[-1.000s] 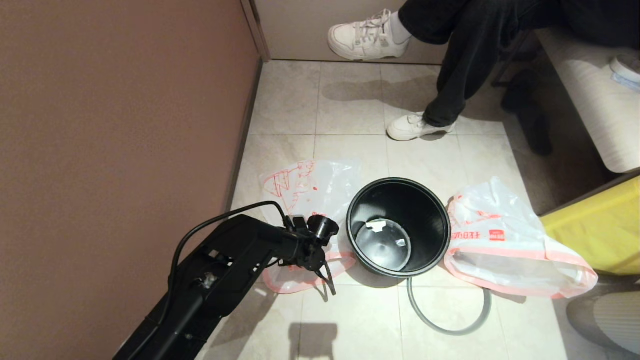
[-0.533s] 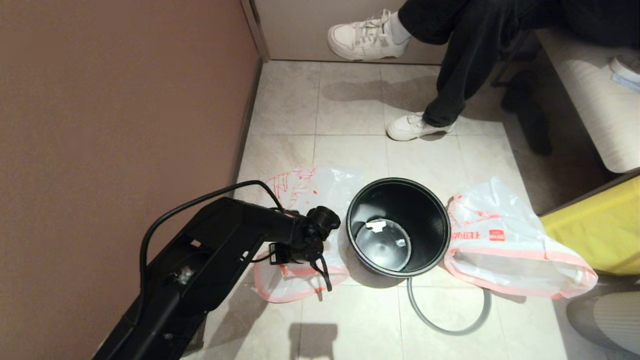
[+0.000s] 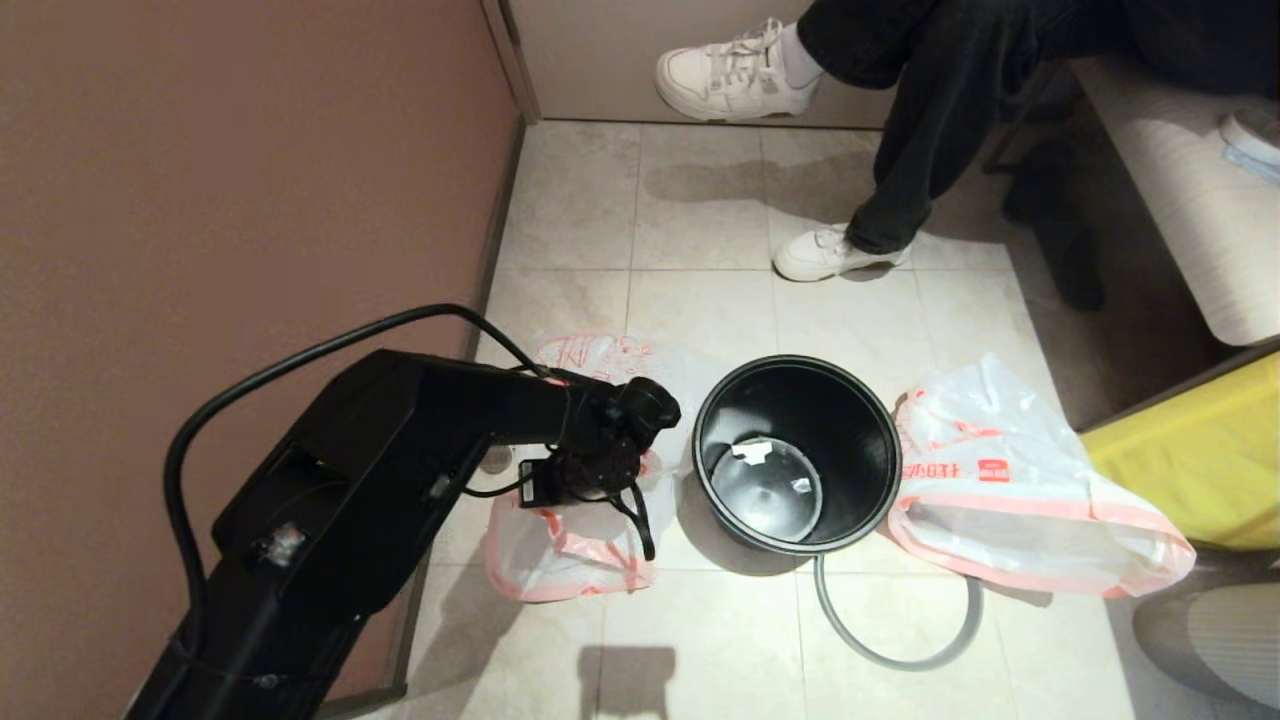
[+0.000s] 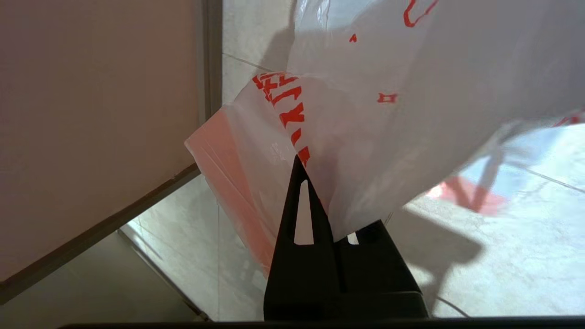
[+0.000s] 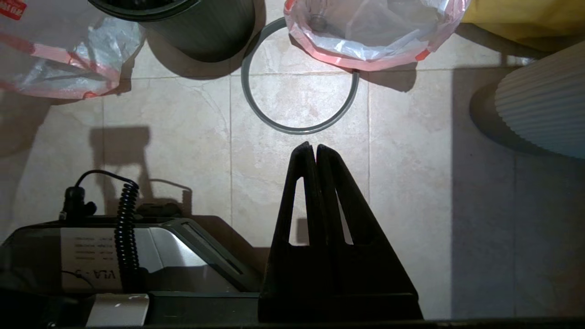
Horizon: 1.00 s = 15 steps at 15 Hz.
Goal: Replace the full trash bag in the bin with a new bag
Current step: Put the new garbage bag on the trash can
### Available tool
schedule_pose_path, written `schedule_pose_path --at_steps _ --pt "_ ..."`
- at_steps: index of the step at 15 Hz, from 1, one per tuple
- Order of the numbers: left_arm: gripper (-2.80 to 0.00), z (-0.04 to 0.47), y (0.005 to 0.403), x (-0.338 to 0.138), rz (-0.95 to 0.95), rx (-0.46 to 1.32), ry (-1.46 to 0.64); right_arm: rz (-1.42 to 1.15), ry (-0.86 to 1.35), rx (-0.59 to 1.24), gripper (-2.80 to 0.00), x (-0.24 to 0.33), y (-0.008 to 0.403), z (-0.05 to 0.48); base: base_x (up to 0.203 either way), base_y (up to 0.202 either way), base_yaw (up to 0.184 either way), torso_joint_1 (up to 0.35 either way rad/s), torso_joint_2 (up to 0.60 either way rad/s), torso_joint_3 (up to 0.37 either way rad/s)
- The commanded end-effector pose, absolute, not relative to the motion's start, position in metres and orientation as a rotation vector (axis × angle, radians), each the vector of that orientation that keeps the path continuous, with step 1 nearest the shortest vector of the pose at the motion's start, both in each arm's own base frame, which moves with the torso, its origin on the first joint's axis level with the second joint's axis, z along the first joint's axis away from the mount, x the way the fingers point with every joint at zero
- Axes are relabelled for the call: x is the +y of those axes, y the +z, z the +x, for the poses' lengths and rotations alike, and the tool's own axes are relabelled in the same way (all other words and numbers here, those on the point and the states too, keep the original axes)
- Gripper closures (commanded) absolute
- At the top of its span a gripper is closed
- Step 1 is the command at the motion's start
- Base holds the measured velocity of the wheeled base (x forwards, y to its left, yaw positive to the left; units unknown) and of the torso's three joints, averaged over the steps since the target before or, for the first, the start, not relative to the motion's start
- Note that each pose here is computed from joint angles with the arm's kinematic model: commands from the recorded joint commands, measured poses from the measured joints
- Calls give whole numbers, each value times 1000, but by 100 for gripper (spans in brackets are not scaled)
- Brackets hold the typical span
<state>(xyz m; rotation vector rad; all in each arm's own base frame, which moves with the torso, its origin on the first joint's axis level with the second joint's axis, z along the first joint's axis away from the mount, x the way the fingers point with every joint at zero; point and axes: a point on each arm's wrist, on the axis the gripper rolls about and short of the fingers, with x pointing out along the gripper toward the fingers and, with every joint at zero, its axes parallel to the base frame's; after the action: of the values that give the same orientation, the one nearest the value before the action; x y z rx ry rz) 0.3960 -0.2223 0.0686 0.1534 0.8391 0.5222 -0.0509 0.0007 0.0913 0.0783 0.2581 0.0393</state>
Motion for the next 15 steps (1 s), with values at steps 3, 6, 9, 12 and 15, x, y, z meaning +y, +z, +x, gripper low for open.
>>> schedule_pose_path --at_steps 3,6,9,12,15 --pt "0 381 121 -216 103 787 512 88 53 229 0 1 98 -53 0 0 0 0 0 0" --pt "0 363 156 -219 73 745 474 90 67 192 0 1 109 -57 0 0 0 0 0 0" --pt "0 348 182 -222 40 701 434 92 79 190 0 1 128 -56 0 0 0 0 0 0" --pt "0 341 202 -216 4 671 425 100 84 170 0 2 148 -54 0 0 0 0 0 0" --pt "0 324 228 -214 -55 659 355 162 99 192 0 2 171 -37 0 0 0 0 0 0"
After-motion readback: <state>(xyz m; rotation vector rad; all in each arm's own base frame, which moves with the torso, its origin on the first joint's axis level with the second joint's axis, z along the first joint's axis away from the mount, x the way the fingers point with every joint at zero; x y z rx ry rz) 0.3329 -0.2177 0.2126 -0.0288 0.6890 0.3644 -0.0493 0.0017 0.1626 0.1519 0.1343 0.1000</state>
